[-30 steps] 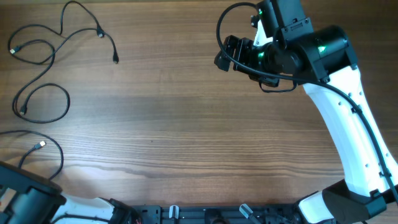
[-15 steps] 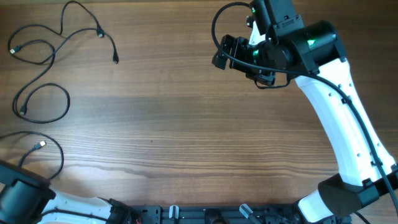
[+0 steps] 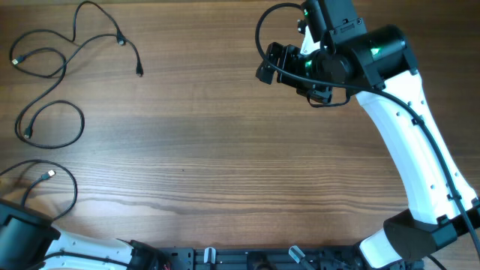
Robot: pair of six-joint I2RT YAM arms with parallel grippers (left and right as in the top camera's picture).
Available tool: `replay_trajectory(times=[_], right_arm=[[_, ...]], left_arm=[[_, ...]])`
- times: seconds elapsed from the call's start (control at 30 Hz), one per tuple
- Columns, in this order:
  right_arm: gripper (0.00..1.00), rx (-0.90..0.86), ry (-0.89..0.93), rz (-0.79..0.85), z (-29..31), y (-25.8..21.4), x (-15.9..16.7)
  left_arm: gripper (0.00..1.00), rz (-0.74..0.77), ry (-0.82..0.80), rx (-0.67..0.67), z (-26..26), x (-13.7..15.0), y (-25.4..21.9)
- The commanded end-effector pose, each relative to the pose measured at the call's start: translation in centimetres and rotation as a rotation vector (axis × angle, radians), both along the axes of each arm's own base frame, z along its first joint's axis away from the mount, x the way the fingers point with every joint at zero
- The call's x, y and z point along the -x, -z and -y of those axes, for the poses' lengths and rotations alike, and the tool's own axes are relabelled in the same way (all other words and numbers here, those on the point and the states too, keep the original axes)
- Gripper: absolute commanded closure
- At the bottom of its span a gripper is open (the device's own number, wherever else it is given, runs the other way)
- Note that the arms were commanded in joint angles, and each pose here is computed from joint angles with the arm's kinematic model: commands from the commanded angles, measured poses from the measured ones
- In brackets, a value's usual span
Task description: Untangle cables
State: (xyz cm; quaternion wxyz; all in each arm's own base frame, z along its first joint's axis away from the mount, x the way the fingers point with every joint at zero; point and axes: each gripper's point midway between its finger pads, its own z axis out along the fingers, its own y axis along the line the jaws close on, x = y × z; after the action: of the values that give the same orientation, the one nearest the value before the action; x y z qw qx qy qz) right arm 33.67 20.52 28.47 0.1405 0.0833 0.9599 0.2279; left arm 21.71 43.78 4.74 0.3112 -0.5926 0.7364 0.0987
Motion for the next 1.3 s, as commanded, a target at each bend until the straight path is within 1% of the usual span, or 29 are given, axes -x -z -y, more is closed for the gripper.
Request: replay_trajectory(times=[0.0, 0.13, 0.17, 0.2, 0.23, 0.27, 0.33, 0.37, 0.43, 0.47, 0.5, 0.53, 0.6, 0.67, 0.7, 0.73, 0.83, 0.9, 0.93, 1.0, 1.03, 1.07, 1.1, 1.17, 1.27], right_arm=[[0.01, 0.009, 0.009, 0.002, 0.1, 0.0, -0.3], [0.0, 0.008, 0.014, 0.004, 0.2, -0.1, -0.4], [0.0, 0.007, 0.015, 0.01, 0.4, -0.2, -0.4], [0.0, 0.008, -0.001, 0.026, 0.5, -0.6, -0.3], [0.0, 0.009, -0.012, 0.043, 0.6, -1.1, -0.1], [0.0, 0.009, -0.025, 0.059, 0.7, -1.5, 0.1], [0.0, 0.007, -0.041, 0.105, 1.1, -2.8, 0.7], [0.0, 0.013, -0.034, 0.134, 1.6, -3.6, 1.1], [0.0, 0.036, -0.011, 0.168, 2.7, -4.7, 1.8], [0.0, 0.062, 0.009, 0.186, 3.7, -5.3, 2.6], [0.0, 0.077, 0.022, 0.193, 4.4, -5.7, 3.2], [0.0, 0.083, 0.025, 0.195, 4.8, -5.9, 3.7], [0.0, 0.089, 0.031, 0.206, 5.4, -6.6, 4.7], [0.0, 0.113, 0.05, 0.222, 6.4, -7.1, 5.4], [0.0, 0.133, 0.065, 0.235, 7.2, -7.4, 6.0], [0.0, 0.157, 0.084, 0.249, 8.2, -7.8, 6.7], [0.0, 0.19, 0.129, 0.289, 10.3, -9.0, 8.7], [0.0, 0.198, 0.17, 0.327, 12.1, -10.2, 10.9], [0.0, 0.195, 0.172, 0.355, 12.7, -10.8, 11.9], [0.0, 0.167, 0.18, 0.41, 13.7, -11.7, 14.1], [0.0, 0.157, 0.181, 0.433, 14.2, -12.0, 15.2], [0.0, 0.157, 0.187, 0.459, 15.0, -12.0, 16.5], [0.0, 0.162, 0.2, 0.477, 15.7, -11.8, 17.4], [0.0, 0.17, 0.216, 0.495, 16.9, -10.8, 19.2], [0.0, 0.171, 0.213, 0.482, 17.5, -9.1, 20.6]], left_arm=[[0.96, 0.217, 0.065, 0.044, 1.5, -3.3, -3.5], [0.96, 0.344, 0.032, -0.071, 1.6, -3.8, -11.3], [0.96, 0.406, 0.045, -0.095, 2.3, -4.4, -14.1], [0.96, 0.502, 0.058, -0.093, 3.7, -5.4, -17.2], [0.96, 0.597, 0.088, -0.067, 5.3, -6.8, -19.6], [0.96, 0.655, 0.129, -0.045, 6.7, -7.9, -21.1], [0.96, 0.744, 0.259, 0.003, 10.8, -11.4, -23.6], [0.96, 0.767, 0.373, 0.046, 14.8, -14.4, -24.4], [0.96, 0.761, 0.517, 0.107, 20.6, -18.0, -24.5], [0.95, 0.733, 0.67, 0.14, 26.4, -20.7, -24.2], [0.94, 0.69, 0.782, 0.143, 30.4, -21.9, -23.5], [0.95, 0.644, 0.846, 0.142, 33.3, -22.6, -22.7], [0.95, 0.562, 0.924, 0.139, 37.8, -23.2, -21.3], [0.95, 0.511, 1.004, 0.127, 41.2, -22.9, -20.8], [0.92, 0.473, 1.082, 0.086, 43.4, -22.3, -20.9], [0.91, 0.429, 1.118, 0.042, 44.8, -21.4, -21.0], [0.89, 0.327, 1.096, -0.033, 45.9, -18.9, -21.2], [0.84, 0.284, 1.103, -0.058, 47.0, -16.2, -22.1], [0.78, 0.281, 1.123, -0.053, 47.7, -15.0, -22.6], [0.59, 0.266, 1.159, -0.039, 48.9, -12.8, -23.0], [0.47, 0.251, 1.169, -0.03, 49.1, -12.0, -23.0], [0.29, 0.226, 1.174, -0.015, 49.2, -11.0, -22.7], [0.0, 0.202, 1.175, -0.003, 49.2, -10.3, -22.3], [0.0, 0.152, 1.174, 0.024, 49.1, -9.4, -21.3], [0.0, 0.123, 1.173, 0.039, 49.1, -9.2, -20.7]])
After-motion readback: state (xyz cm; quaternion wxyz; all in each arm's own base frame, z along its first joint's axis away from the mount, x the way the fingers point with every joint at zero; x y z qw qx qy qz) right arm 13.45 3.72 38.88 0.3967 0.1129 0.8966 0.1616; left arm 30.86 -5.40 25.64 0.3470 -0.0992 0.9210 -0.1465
